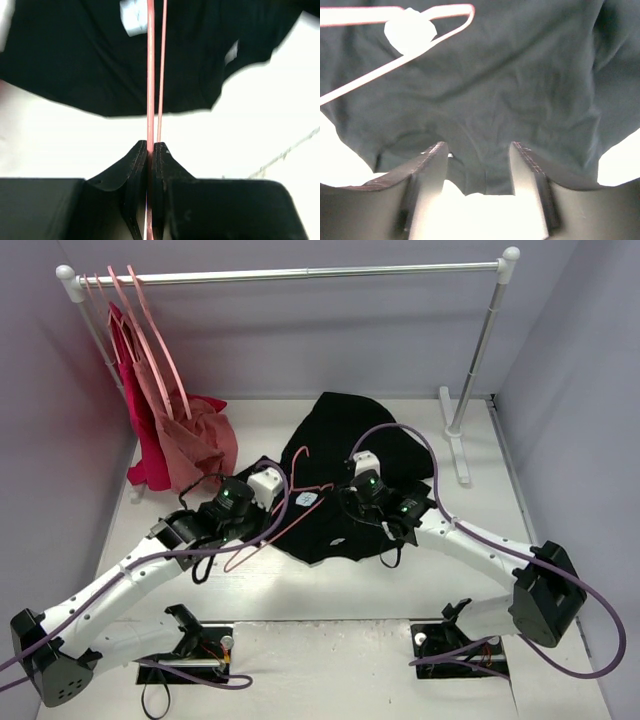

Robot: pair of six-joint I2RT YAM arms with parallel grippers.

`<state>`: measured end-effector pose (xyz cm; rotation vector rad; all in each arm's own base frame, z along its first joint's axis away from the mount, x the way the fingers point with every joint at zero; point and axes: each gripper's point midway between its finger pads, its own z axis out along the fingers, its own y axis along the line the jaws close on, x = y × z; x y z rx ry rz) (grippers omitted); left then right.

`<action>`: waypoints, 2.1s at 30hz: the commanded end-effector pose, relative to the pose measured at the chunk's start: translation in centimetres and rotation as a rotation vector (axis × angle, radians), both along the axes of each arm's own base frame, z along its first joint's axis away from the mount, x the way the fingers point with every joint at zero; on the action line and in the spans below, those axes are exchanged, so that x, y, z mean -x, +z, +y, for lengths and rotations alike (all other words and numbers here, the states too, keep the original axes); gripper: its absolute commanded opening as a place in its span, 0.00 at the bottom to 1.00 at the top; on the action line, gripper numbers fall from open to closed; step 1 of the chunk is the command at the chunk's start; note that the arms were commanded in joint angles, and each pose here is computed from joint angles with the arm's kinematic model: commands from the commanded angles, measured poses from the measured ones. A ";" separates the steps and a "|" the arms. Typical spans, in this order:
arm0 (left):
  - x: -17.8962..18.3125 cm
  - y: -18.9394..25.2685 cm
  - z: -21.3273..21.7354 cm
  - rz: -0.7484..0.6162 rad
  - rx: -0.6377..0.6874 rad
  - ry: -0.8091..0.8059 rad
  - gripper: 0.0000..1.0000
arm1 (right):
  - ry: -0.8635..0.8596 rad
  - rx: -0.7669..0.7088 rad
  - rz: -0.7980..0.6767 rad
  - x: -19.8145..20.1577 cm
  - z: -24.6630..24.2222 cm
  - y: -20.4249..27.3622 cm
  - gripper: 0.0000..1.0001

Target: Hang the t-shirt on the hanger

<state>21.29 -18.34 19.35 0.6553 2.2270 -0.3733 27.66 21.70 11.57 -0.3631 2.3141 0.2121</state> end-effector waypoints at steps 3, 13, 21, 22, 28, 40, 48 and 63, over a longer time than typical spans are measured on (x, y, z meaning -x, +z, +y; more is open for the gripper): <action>0.3 -0.5 0.2 -0.042 0.030 0.042 0.00 | -0.063 -0.068 0.099 2.4 0.2 -2.7 0.42; -0.2 -2.0 1.5 -0.037 -0.025 0.113 0.00 | -0.074 -0.020 0.231 5.8 0.7 -7.2 0.50; -0.7 -2.6 2.1 -0.024 -0.054 0.158 0.00 | -0.090 0.043 0.285 6.3 0.2 -9.7 0.50; -0.7 -2.6 2.1 -0.023 -0.052 0.158 0.00 | -0.095 0.048 0.290 6.3 0.2 -9.9 0.50; -0.7 -2.7 2.1 -0.019 -0.048 0.160 0.00 | -0.104 0.086 0.306 6.5 -0.3 -11.1 0.40; -0.9 -0.4 1.6 -0.079 0.001 0.123 0.00 | -0.104 0.129 0.167 3.8 -0.7 -6.5 0.07; -0.6 -0.9 1.4 -0.069 0.008 0.103 0.00 | -0.120 0.173 0.171 3.8 -1.5 -7.5 0.34; -0.4 -1.6 1.8 -0.061 0.001 0.119 0.00 | -0.056 0.138 0.112 4.2 0.6 -6.3 0.31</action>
